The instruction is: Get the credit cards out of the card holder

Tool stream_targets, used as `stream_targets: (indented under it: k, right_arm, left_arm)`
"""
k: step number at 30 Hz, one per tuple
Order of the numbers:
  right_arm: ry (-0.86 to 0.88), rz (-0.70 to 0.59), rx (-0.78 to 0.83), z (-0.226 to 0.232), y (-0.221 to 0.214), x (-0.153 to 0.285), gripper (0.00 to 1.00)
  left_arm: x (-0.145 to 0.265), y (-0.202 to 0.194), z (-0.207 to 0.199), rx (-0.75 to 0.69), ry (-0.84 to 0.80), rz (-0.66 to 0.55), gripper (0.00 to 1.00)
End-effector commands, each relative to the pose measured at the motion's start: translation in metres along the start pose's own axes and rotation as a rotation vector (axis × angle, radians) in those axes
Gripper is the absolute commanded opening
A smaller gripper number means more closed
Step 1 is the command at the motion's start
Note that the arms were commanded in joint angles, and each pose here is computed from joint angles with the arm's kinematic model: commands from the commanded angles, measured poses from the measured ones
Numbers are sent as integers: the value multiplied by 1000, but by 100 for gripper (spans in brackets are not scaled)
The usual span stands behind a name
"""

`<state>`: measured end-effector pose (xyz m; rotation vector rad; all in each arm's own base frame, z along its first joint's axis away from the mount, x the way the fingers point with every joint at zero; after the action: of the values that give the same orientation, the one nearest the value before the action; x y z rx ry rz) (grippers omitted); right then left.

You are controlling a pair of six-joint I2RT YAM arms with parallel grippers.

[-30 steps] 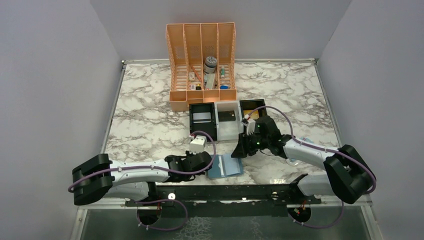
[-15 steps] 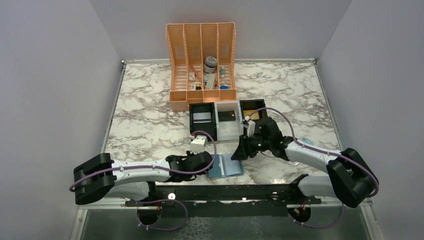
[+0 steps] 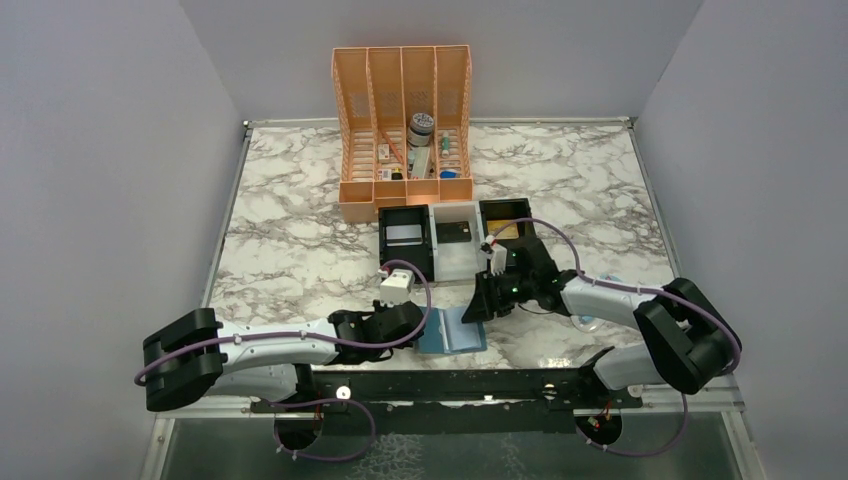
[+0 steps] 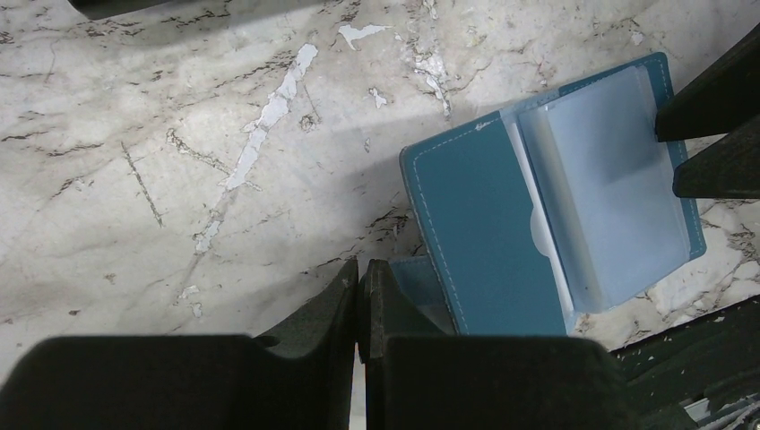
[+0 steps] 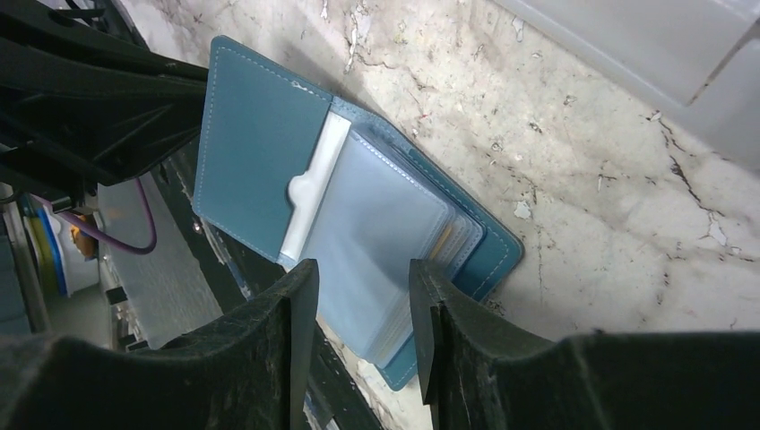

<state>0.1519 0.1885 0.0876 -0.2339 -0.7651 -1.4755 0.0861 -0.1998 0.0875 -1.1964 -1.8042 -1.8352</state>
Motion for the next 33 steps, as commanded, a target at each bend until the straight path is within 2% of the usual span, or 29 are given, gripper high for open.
stream_targets:
  k: [1,8,22,24,28,33]
  right_arm:
    - [50,0,14,4,4,-3,42]
    - [30,7,-6,1,5,-7,42]
    - [216,-26,73,27,4,7,42]
    - [180,-37,60,24,6,6,42]
    - [-63,-91,-4,6,14,6,43]
    - [-72,-57,-11,1,8,4,44]
  left_arm:
    - [-1,2,-2,15,-15,-13,0]
    - [-6,-2,-4,0,-15,10,0]
    - [-10,-2,-8,-7,-20,24,0]
    - [-9,-3,-8,-9,-21,28,0]
    - [-8,-4,-5,-5,-14,26,0]
    - [-5,-3,-3,5,-15,13,0]
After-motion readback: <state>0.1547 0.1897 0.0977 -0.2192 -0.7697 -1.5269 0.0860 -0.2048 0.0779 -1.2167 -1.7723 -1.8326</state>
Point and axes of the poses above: each gripper's point midway between its finger pads, its own x axis back along the fingers, its own z axis along the line the jaws close on, y = z × x, the point moved 8 cm from there along x, back along the fingers, and after that the axes turned 9 degrees about -x, right-handed, at the moved point
